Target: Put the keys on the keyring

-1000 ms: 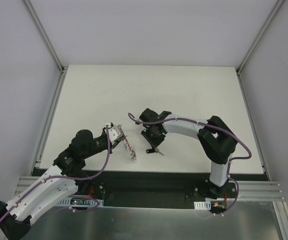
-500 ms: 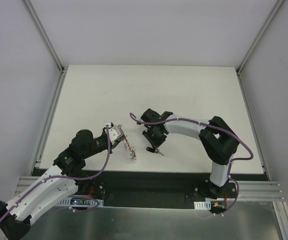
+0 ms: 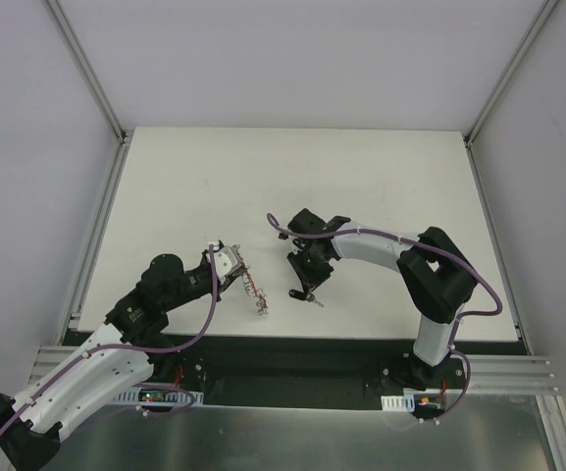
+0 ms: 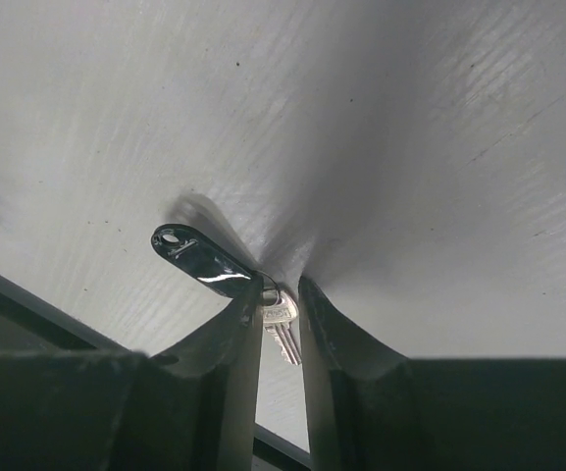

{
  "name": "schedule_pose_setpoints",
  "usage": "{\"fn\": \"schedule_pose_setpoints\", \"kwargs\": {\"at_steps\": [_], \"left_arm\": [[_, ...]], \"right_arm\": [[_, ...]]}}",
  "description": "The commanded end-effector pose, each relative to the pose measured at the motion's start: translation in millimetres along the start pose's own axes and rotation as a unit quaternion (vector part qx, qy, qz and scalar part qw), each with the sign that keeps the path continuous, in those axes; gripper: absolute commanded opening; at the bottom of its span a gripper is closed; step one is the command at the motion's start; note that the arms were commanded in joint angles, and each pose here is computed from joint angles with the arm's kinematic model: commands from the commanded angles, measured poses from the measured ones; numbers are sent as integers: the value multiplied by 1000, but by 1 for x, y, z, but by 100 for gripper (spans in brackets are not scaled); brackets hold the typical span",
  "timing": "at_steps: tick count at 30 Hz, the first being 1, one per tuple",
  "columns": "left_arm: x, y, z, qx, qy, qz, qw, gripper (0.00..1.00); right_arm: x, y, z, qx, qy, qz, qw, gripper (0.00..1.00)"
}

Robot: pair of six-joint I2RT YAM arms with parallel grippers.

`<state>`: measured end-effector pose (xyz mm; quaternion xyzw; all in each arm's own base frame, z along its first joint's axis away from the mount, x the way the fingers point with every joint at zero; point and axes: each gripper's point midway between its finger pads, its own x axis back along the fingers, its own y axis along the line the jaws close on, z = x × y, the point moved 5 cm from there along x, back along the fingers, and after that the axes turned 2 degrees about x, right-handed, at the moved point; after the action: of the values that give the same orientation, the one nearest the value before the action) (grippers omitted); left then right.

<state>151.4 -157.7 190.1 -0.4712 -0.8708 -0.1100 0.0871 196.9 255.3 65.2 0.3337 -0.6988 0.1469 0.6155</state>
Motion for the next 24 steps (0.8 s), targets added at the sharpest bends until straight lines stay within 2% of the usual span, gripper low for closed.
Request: {"fn": "schedule_pose_setpoints", "kwargs": {"at_steps": [1, 10, 15, 20, 22, 24], "left_arm": [[1, 1, -24, -14, -44, 3, 999, 0], [1, 0, -24, -14, -42, 6, 999, 0], [1, 0, -24, -15, -42, 7, 999, 0], [1, 0, -24, -15, -42, 6, 999, 0], [1, 0, -24, -14, -42, 7, 999, 0], [1, 1, -24, -15, -43, 5, 999, 0]], "right_arm": [[6, 6, 7, -12, 3, -19, 1000, 24], [-1, 6, 14, -13, 19, -25, 999, 19], [-1, 8, 16, -9, 23, -36, 999, 10], [0, 10, 15, -2, 20, -43, 999, 10], [-2, 11, 16, 3, 24, -42, 999, 3], [-2, 12, 14, 13, 23, -34, 999, 1]]}}
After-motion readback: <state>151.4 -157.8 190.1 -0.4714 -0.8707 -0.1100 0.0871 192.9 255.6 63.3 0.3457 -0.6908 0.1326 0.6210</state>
